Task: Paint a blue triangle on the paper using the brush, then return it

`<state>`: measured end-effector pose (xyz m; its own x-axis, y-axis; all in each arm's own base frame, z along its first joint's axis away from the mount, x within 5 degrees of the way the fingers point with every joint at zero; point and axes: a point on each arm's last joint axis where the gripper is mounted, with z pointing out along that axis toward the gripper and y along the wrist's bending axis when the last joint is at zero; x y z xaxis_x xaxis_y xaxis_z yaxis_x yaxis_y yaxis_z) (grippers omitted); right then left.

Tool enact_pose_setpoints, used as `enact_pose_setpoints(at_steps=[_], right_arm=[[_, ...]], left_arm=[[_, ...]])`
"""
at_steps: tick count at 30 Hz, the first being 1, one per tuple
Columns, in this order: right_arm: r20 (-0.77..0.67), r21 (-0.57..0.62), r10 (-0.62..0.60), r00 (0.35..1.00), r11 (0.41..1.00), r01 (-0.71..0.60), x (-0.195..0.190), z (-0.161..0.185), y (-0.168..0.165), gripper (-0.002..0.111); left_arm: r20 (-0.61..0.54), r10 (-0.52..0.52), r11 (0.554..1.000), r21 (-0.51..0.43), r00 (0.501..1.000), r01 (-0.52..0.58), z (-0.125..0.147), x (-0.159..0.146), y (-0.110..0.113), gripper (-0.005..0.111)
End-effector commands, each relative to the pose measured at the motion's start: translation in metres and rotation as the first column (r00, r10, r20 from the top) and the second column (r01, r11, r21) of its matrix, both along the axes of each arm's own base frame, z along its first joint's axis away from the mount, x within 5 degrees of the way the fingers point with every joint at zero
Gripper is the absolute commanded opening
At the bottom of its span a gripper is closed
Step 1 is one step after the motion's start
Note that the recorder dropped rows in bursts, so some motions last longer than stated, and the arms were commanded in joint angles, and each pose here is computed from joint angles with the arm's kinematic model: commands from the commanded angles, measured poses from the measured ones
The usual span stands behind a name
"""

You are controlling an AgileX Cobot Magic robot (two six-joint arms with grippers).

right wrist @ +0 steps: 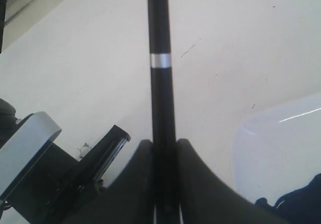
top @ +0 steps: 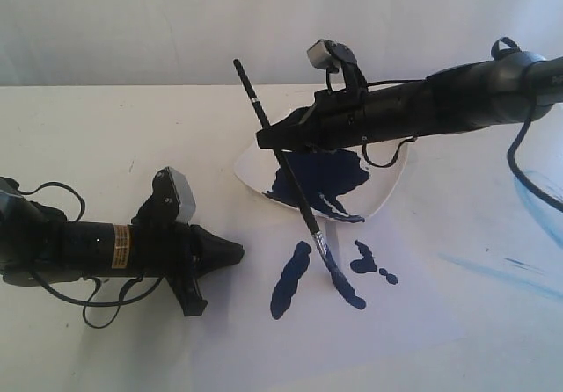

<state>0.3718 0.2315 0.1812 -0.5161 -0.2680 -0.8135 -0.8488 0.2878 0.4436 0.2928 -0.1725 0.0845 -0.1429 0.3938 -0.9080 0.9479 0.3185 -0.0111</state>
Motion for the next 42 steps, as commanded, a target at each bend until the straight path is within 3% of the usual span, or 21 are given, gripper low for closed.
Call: enact_pose_setpoints(at_steps=[1, 13, 25, 31, 42], right_arm=[[0.030, 0.040, -0.032, 0.999, 0.999, 0.031, 0.004, 0.005, -0.003, 0.000], [0.076, 0.032, -0.065, 0.995, 0.998, 0.062, 0.009, 0.004, -0.004, 0.000], [0.092, 0.104, -0.124, 0.988, 0.988, 0.114, 0.014, 0.011, -0.002, 0.000], [0.166, 0.077, -0.099, 0.981, 0.993, 0.087, 0.010, 0.009, 0.005, 0.000], [0.165, 0.070, -0.096, 0.982, 0.994, 0.086, 0.011, 0.006, 0.008, 0.000]], left_arm=[[-0.004, -0.003, 1.000, 0.020, 1.000, 0.003, -0.001, -0.002, 0.001, 0.000], [-0.004, -0.003, 1.000, 0.020, 1.000, 0.003, -0.001, -0.002, 0.001, 0.000], [-0.004, -0.003, 1.000, 0.020, 1.000, 0.003, -0.001, -0.002, 0.001, 0.000], [-0.004, -0.003, 1.000, 0.020, 1.000, 0.003, -0.001, -0.002, 0.001, 0.000], [-0.004, -0.004, 1.000, 0.017, 1.000, 0.004, -0.001, -0.002, 0.001, 0.000]])
